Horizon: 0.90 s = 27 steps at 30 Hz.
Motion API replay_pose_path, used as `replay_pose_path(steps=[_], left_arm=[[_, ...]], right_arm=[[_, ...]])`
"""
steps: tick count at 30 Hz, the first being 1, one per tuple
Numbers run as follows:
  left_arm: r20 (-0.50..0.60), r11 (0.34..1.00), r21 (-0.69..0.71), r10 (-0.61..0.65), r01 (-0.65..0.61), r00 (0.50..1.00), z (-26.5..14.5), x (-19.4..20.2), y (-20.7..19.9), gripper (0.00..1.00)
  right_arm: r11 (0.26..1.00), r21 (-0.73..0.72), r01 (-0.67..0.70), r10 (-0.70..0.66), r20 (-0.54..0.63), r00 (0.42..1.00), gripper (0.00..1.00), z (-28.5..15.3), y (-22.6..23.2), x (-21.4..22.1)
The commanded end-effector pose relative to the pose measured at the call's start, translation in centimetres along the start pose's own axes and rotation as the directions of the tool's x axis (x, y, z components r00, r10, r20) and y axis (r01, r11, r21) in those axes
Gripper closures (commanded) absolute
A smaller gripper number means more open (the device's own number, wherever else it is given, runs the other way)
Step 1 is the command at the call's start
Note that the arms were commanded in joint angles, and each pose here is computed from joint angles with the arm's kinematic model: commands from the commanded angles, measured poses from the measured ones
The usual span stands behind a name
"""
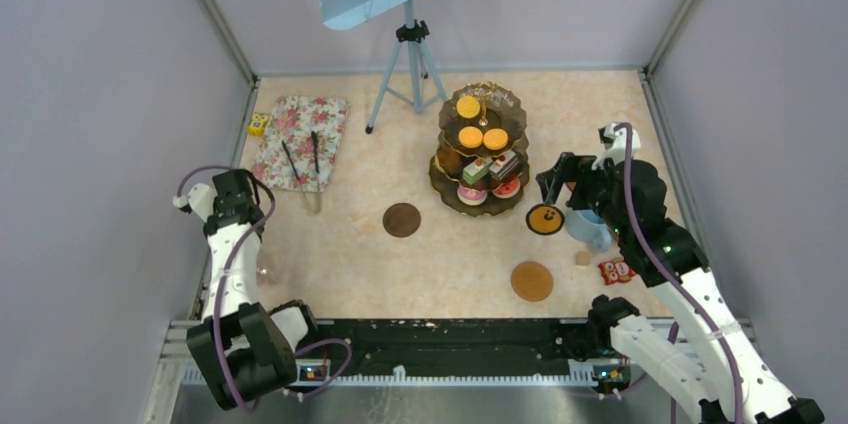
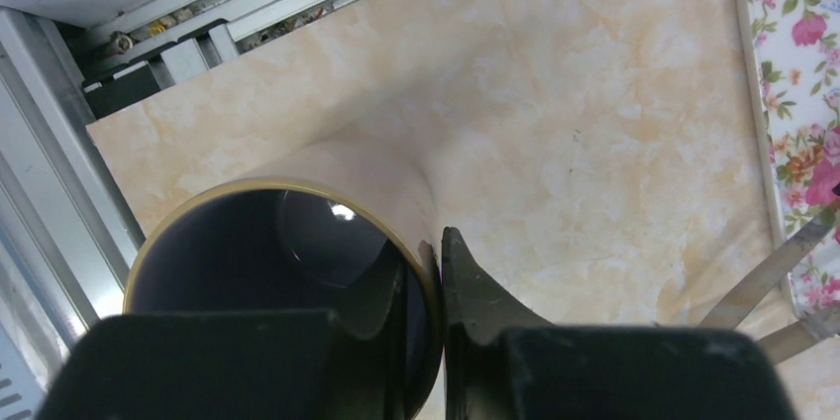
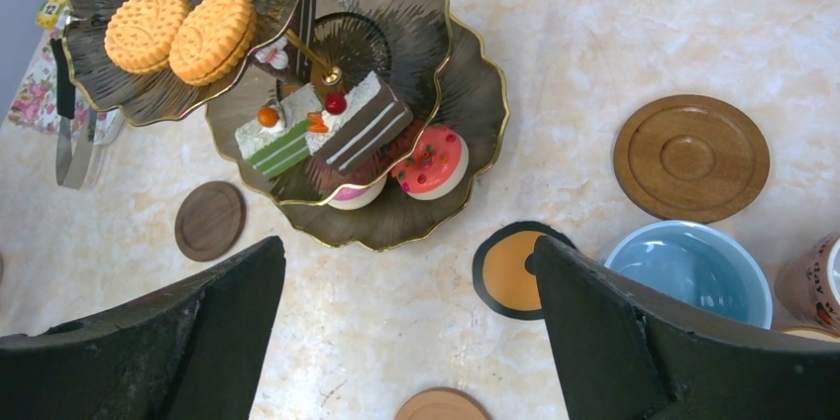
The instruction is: Serve the afternoon tea
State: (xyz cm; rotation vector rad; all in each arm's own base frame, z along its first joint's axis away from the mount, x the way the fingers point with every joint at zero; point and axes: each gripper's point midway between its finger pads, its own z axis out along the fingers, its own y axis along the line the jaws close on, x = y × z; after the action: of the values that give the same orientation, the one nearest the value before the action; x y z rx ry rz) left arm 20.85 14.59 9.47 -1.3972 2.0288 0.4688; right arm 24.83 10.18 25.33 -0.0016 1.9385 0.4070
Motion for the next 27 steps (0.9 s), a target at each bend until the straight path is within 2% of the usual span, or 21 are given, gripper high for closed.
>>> replay_pose_path(steps=[1,5,6,8,11,13,15,17,20,22,23,27], left_arm=[[0.090,0.999,0.040,-0.028,0.024,0.996,-1.7,-3.2,-0.7,1.00],[0.169,0.984,0.179,-0.040,0.009,0.985,-6.2,-7.8,-3.0,1.00],[0.219,0.965,0.260,-0.030,-0.029,0.975,-7.8,-9.3,-4.3,1.00],[0.329,0.875,0.441,0.052,-0.202,0.943,-11.5,-11.2,-7.5,1.00],[0.444,0.660,0.610,0.174,-0.439,0.879,-16.8,-10.8,-11.9,1.00],[0.492,0.475,0.674,0.283,-0.566,0.823,-19.6,-7.9,-15.1,1.00],[0.559,0.287,0.685,0.384,-0.670,0.735,-21.9,-4.3,-17.5,1.00],[0.630,0.083,0.671,0.461,-0.737,0.625,-24.0,0.0,-19.1,1.00],[0.710,-0.183,0.642,0.508,-0.745,0.487,-26.2,6.4,-20.3,1.00],[0.733,-0.275,0.618,0.539,-0.736,0.414,-26.2,9.8,-20.6,1.00],[0.735,-0.301,0.613,0.557,-0.730,0.387,-26.0,11.2,-20.9,1.00],[0.724,-0.361,0.610,0.616,-0.705,0.311,-24.9,14.9,-21.7,1.00]], right_arm=[[1.000,-0.013,0.015,-0.014,0.053,0.999,0.06,-0.7,0.6,-1.9],[1.000,-0.015,0.018,-0.018,0.053,0.998,0.06,-0.6,0.6,-2.0],[1.000,-0.017,0.019,-0.018,0.054,0.998,0.06,-0.5,0.7,-2.1],[1.000,-0.018,0.015,-0.014,0.050,0.999,0.06,-0.3,0.8,-2.0],[1.000,-0.016,0.003,-0.002,0.049,0.999,0.06,-0.1,0.8,-2.0],[1.000,-0.016,-0.009,0.010,0.049,0.999,0.06,0.0,0.8,-1.9],[1.000,-0.018,-0.021,0.022,0.049,0.999,0.07,0.1,0.8,-1.8],[0.999,-0.018,-0.029,0.030,0.048,0.998,0.07,0.2,0.9,-1.7],[0.999,-0.009,-0.036,0.036,0.047,0.998,0.07,0.2,0.7,-1.6],[0.999,0.000,-0.041,0.041,0.050,0.998,0.07,0.0,0.5,-1.7],[0.999,0.002,-0.046,0.046,0.050,0.998,0.07,0.0,0.5,-1.7],[0.998,0.010,-0.061,0.060,0.057,0.997,0.07,-0.4,0.3,-1.7]])
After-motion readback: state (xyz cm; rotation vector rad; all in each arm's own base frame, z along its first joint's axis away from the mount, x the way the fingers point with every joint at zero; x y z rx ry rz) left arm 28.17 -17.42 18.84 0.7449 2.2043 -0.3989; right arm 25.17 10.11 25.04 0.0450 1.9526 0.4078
